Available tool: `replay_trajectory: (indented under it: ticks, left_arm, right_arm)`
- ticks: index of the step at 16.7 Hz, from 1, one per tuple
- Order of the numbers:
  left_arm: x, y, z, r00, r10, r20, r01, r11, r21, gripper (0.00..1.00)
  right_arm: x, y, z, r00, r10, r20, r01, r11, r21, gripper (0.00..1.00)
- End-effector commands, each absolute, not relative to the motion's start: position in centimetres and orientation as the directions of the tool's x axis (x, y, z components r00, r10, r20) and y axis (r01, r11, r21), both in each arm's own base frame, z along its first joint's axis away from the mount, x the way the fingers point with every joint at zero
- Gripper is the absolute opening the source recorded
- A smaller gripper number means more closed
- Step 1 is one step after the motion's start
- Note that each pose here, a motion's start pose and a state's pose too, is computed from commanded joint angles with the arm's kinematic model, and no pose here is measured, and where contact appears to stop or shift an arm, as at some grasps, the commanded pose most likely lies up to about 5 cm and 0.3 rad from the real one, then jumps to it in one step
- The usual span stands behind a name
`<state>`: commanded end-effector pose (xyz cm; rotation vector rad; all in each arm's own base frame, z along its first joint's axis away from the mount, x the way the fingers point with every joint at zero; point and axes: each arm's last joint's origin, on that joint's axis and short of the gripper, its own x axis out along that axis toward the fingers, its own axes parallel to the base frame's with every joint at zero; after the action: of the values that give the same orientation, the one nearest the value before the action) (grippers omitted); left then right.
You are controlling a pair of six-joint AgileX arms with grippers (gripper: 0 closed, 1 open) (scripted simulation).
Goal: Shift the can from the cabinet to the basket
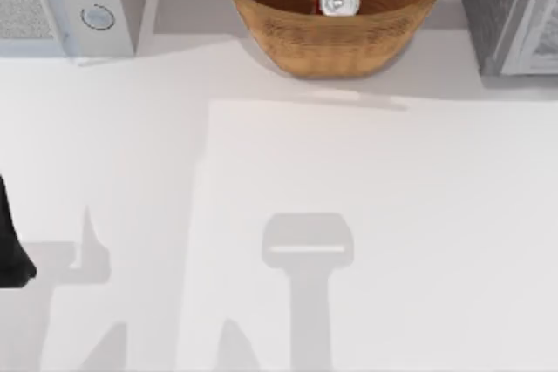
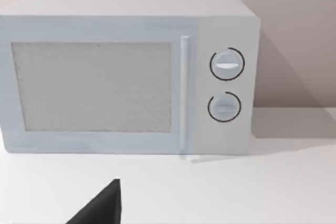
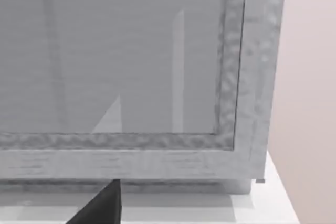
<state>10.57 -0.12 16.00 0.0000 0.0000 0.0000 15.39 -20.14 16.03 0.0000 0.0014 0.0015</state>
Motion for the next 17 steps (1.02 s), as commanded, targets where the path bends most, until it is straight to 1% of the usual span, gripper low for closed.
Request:
replay_trajectory:
  ticks: [5, 9, 13, 17]
  left_arm:
    - [10.6, -0.1, 16.0, 1.000, 0.000, 0.000, 0.000, 1.000, 0.000, 1.00]
    - [10.6, -0.1, 16.0, 1.000, 0.000, 0.000, 0.000, 1.000, 0.000, 1.00]
    - [10.6, -0.1, 16.0, 1.000, 0.000, 0.000, 0.000, 1.000, 0.000, 1.00]
    - [10.6, -0.1, 16.0, 1.000, 0.000, 0.000, 0.000, 1.000, 0.000, 1.00]
  right_arm:
    - [15.5, -20.2, 16.2, 1.000, 0.004, -0.002, -0.004, 1.000, 0.001, 1.00]
    - [16.7, -22.6, 18.9, 1.000, 0.009, 0.005, -0.009, 1.000, -0.015, 1.00]
    - [18.2, -25.9, 24.3, 1.000, 0.007, 0.000, -0.007, 1.000, -0.008, 1.00]
    - [19.0, -27.6, 32.2, 1.000, 0.002, -0.012, -0.002, 1.000, 0.018, 1.00]
